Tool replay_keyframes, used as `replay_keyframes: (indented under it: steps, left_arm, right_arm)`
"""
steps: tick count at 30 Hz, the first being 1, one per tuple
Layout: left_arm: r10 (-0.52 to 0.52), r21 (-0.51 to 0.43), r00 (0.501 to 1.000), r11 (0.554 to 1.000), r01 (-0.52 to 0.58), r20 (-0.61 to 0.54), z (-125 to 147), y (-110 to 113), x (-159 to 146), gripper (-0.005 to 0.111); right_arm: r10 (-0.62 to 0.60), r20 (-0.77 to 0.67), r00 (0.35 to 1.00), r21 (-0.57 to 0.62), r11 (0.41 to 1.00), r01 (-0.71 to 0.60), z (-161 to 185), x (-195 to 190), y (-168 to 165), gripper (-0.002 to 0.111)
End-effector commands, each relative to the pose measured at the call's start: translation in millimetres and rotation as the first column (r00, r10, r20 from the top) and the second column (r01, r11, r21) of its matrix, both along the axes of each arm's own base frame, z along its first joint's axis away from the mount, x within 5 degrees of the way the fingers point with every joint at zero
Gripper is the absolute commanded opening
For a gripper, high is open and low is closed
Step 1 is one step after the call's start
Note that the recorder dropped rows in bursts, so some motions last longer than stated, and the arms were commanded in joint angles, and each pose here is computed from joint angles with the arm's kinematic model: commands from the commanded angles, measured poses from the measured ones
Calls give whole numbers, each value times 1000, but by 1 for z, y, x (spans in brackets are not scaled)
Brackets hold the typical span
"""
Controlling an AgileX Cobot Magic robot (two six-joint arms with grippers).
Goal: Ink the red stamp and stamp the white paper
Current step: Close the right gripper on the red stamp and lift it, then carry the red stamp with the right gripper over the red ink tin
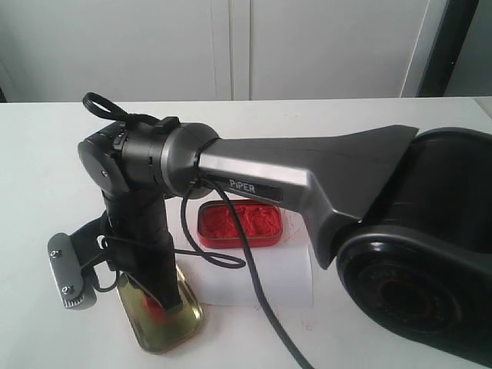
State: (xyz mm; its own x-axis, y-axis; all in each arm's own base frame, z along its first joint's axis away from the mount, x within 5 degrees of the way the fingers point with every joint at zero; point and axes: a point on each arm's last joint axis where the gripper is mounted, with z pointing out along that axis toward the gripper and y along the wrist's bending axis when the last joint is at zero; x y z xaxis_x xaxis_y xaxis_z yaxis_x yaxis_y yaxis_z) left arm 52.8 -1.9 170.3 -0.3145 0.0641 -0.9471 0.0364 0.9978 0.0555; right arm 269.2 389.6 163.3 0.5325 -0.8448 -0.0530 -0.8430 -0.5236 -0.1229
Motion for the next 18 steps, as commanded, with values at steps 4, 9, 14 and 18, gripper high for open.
replay_keyframes:
  steps: [4,9,14,18]
  left_arm:
    - [-2,-9,1000,1000,2,-1,-1,0,0,0]
    - [-2,-9,1000,1000,2,-1,-1,0,0,0]
    - [-2,-9,1000,1000,2,-1,-1,0,0,0]
    - [-2,-9,1000,1000,2,-1,-1,0,0,0]
  right_arm:
    - [-195,6,981,82,978,193,33,-3,-3,0]
    - [-303,-4,953,129,945,301,50,-4,-5,0]
    - [-460,-22,888,143,878,458,54,7,-13,0]
    - [-577,-49,815,149,803,578,54,24,-26,0]
